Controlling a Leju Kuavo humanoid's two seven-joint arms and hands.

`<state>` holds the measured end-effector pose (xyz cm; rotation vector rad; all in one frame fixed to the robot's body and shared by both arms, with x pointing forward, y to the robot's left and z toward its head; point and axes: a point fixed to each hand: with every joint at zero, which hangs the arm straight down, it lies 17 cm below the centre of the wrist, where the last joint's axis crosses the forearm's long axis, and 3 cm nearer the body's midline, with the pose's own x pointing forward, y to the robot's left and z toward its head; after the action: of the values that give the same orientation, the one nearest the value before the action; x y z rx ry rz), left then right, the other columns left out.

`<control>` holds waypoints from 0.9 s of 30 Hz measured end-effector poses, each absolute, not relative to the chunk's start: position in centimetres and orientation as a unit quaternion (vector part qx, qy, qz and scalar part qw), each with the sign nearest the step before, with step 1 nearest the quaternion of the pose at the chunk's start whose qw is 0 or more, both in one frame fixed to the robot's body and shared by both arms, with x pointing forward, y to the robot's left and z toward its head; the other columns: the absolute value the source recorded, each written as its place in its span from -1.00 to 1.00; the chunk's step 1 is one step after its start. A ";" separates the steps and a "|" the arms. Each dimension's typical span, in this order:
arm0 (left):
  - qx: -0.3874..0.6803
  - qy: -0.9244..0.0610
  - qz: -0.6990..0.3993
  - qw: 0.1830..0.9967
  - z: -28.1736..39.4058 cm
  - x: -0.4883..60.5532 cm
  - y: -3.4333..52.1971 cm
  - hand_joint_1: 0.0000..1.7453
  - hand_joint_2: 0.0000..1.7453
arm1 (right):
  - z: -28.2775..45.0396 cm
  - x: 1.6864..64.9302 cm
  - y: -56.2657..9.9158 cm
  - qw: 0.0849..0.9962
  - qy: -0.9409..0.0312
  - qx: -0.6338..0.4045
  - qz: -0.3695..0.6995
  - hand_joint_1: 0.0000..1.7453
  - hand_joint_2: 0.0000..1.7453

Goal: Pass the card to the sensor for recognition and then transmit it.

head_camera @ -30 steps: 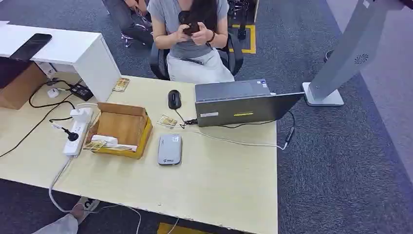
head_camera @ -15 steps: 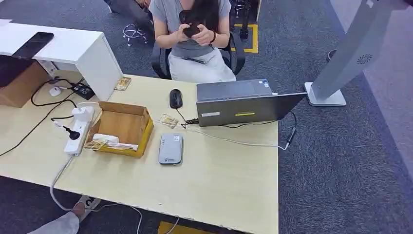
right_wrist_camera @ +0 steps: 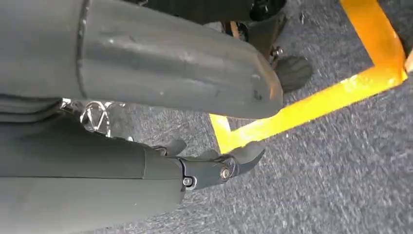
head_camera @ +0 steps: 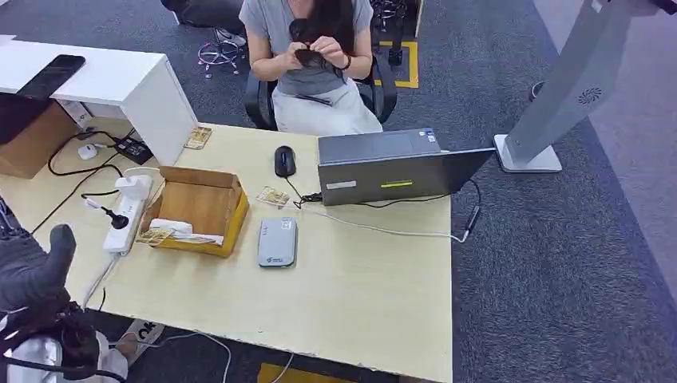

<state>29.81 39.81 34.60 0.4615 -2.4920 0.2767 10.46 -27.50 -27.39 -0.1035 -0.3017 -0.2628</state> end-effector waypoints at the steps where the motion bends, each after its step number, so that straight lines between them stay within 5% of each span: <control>1: 0.171 -0.937 0.100 0.288 34.9 29.7 39.6 -1.00 1.00 | -27.4 10.5 -27.5 0.979 -0.150 -0.051 -0.130 -1.00 -1.00; 15: 0.191 -0.942 0.064 0.268 37.4 30.5 38.4 -1.00 1.00 | -27.4 10.4 -27.1 0.981 -0.150 -0.047 -0.115 -1.00 -1.00; 21: 0.409 -0.868 -0.057 0.274 39.4 36.9 38.1 -1.00 1.00 | -27.3 10.8 -26.4 0.983 -0.158 -0.035 -0.085 -1.00 -1.00; 27: 0.649 -0.630 -0.287 0.316 38.9 53.3 38.0 -1.00 1.00 | -27.0 12.3 -25.6 0.984 -0.165 -0.019 -0.059 -1.00 -1.00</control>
<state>53.29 38.03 38.95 1.7084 -1.6593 -0.7569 12.35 -25.60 -26.96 -0.0387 -0.3326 -0.1196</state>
